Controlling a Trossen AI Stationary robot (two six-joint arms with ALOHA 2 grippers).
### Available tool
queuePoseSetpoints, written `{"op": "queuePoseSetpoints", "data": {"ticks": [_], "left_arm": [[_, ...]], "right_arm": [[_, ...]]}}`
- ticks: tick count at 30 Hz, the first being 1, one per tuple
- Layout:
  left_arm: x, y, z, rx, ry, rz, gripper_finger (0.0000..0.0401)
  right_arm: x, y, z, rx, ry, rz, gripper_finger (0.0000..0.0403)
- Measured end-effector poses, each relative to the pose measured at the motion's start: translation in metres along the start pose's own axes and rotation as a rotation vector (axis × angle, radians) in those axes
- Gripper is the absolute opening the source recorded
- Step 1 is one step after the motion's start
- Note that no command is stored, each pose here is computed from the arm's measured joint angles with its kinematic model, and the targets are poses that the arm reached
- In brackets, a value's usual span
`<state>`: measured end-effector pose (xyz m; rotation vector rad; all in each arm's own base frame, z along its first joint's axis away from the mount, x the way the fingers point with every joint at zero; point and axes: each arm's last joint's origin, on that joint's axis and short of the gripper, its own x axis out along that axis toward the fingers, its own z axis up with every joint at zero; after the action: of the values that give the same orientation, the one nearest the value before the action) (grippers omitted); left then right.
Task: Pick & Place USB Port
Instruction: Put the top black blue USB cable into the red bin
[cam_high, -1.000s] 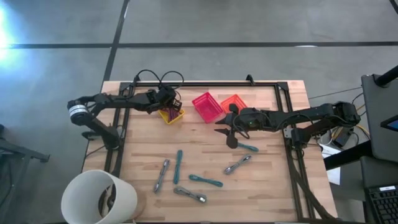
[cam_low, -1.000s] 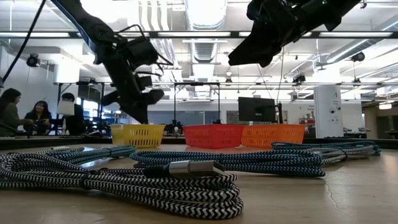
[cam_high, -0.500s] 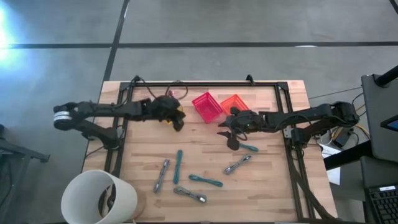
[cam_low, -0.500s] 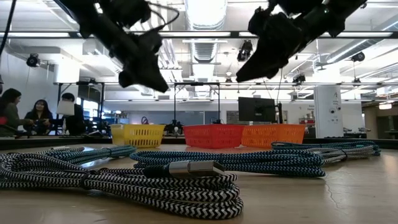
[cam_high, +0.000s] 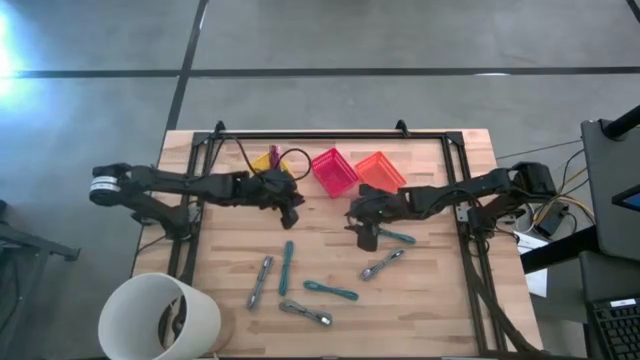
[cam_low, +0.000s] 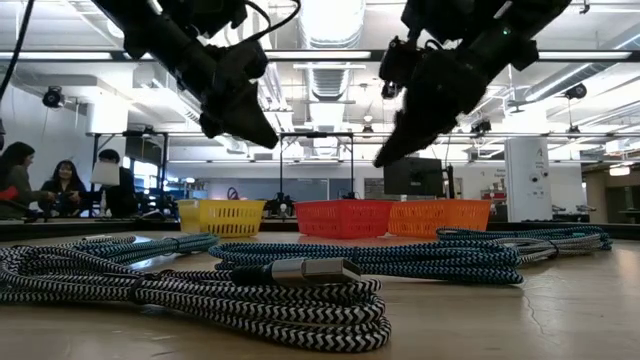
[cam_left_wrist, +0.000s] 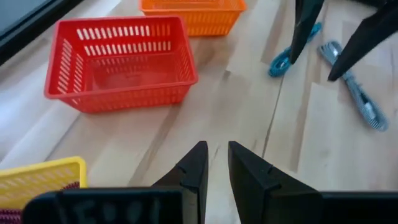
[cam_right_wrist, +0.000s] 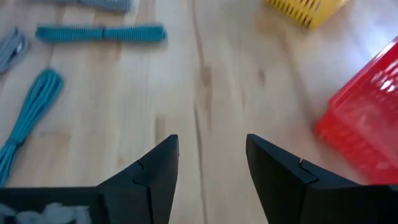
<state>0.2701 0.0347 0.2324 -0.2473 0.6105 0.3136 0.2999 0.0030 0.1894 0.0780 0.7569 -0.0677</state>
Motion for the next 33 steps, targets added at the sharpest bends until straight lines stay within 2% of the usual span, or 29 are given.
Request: {"op": "queuePoseSetpoints", "data": {"ticks": [7,13,20,28,33], "left_arm": [[0.018,-0.002,-0.002,0.037,-0.011,-0.006,0.0067],[0.031,-0.002,-0.004,0.101,-0.018,-0.004,0.0108],[0.032,-0.001,0.0,0.119,-0.063,0.035,0.0155],[0.032,0.0,0.0,0.119,-0.066,0.052,0.0157],[0.032,0.0,0.0,0.119,-0.065,0.053,0.0156]], "right_arm": [[-0.009,0.006,-0.013,0.051,0.193,-0.023,0.0185],[-0.013,0.001,-0.032,0.089,0.376,-0.09,0.0185],[-0.005,-0.001,-0.049,0.141,0.446,-0.117,0.0185],[0.016,-0.002,-0.064,0.171,0.538,-0.147,0.0181],[0.025,-0.001,-0.066,0.17,0.572,-0.155,0.0148]]}}
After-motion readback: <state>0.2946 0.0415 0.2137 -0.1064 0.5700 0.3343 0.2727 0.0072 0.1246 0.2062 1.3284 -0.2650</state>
